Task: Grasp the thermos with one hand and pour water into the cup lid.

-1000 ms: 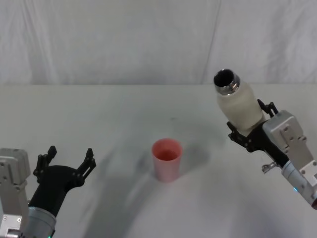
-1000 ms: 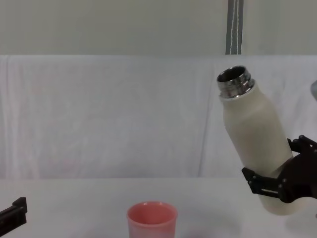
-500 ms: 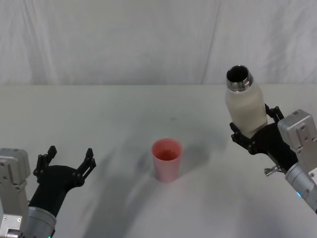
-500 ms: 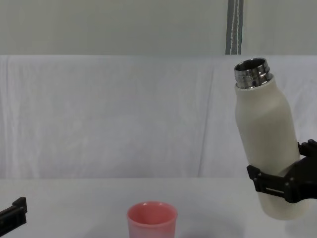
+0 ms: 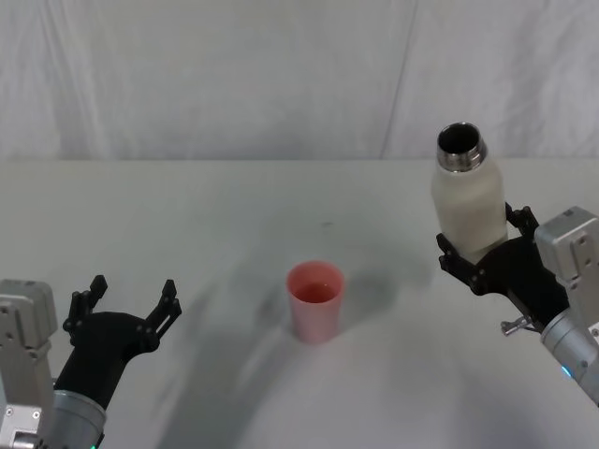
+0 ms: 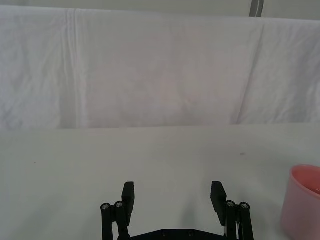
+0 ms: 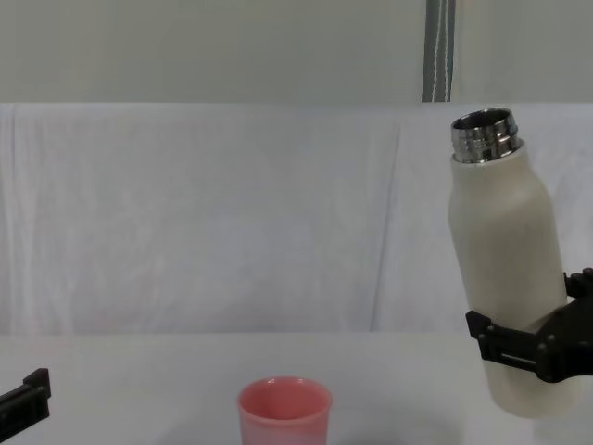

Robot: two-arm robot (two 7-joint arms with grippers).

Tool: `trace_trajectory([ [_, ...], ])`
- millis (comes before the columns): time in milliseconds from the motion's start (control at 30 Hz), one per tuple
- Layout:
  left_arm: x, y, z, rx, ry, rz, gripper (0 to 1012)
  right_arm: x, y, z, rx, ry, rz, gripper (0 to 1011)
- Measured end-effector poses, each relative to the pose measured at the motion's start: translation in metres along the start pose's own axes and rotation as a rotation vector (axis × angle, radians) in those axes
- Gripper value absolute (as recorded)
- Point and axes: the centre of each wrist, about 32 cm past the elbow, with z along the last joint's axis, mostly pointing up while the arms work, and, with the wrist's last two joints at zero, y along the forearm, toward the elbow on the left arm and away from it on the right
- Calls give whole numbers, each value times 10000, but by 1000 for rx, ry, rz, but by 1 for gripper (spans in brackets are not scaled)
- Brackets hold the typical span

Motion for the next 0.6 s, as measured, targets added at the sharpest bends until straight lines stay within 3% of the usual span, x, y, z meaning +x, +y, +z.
trace_trajectory([
  [600, 0, 0, 0, 0, 0, 0, 1001, 7, -5, 2, 2, 159, -15, 957],
])
